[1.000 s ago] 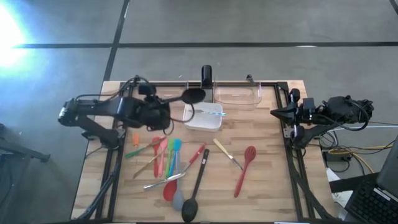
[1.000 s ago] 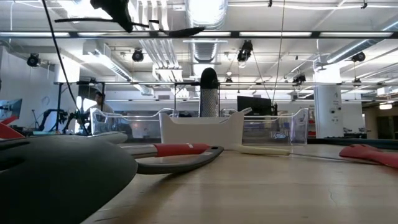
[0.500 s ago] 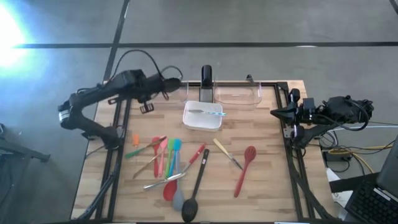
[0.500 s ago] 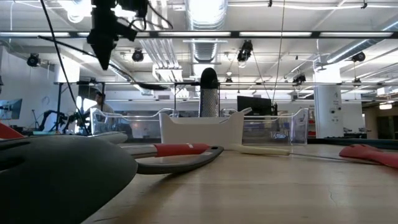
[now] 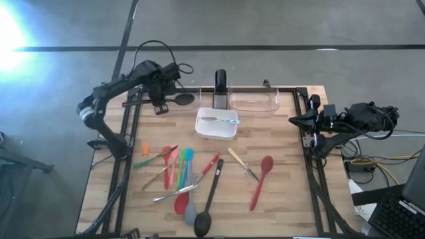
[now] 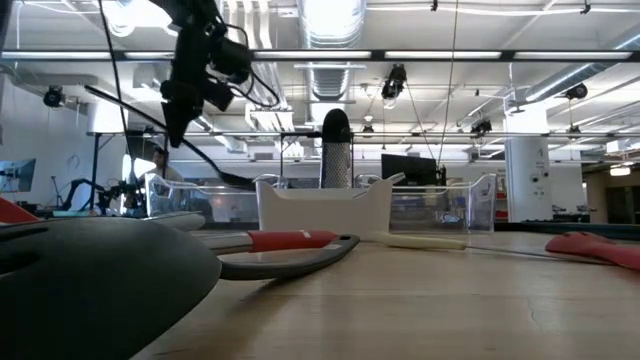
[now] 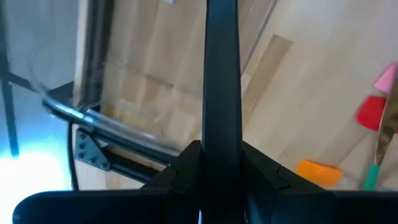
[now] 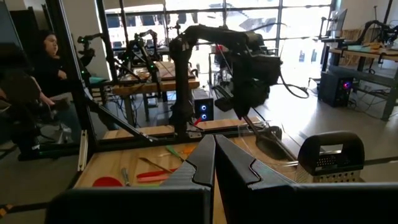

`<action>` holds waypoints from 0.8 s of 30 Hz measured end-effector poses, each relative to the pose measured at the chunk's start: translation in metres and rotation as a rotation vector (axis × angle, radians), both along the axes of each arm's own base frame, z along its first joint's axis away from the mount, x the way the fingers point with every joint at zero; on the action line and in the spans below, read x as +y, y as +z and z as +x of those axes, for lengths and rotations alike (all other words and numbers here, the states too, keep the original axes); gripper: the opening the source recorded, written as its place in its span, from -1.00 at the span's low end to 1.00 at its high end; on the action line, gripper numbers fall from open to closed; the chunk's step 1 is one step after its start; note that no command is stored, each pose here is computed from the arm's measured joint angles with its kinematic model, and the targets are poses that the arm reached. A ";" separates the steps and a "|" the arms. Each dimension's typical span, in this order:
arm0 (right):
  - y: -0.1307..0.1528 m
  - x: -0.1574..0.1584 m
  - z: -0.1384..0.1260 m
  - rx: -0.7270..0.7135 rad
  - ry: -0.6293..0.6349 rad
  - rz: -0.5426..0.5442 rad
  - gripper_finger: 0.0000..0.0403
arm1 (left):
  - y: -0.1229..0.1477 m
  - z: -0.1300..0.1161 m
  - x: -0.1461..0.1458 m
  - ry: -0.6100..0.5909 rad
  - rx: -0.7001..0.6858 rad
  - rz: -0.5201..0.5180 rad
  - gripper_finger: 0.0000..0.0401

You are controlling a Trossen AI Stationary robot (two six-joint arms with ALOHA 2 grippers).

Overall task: Pick & Place Kitchen Items
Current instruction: Put the black serving spoon into the left transparent bin

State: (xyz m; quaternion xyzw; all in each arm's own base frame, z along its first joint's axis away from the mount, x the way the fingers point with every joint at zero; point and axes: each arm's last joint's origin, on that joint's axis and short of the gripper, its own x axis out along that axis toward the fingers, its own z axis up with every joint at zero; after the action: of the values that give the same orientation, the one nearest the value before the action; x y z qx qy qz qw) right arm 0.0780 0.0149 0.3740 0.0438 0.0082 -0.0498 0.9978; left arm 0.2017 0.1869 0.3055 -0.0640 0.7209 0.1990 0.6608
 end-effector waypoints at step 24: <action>0.000 0.000 0.000 0.000 0.000 0.000 -0.96 | -0.041 0.028 0.068 0.075 0.043 -0.107 -0.59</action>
State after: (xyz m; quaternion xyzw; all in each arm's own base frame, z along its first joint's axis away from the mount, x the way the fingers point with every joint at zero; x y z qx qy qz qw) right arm 0.0780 0.0149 0.3740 0.0438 0.0082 -0.0499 0.9978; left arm 0.2296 0.2549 0.2642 -0.1216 0.7417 0.1862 0.6328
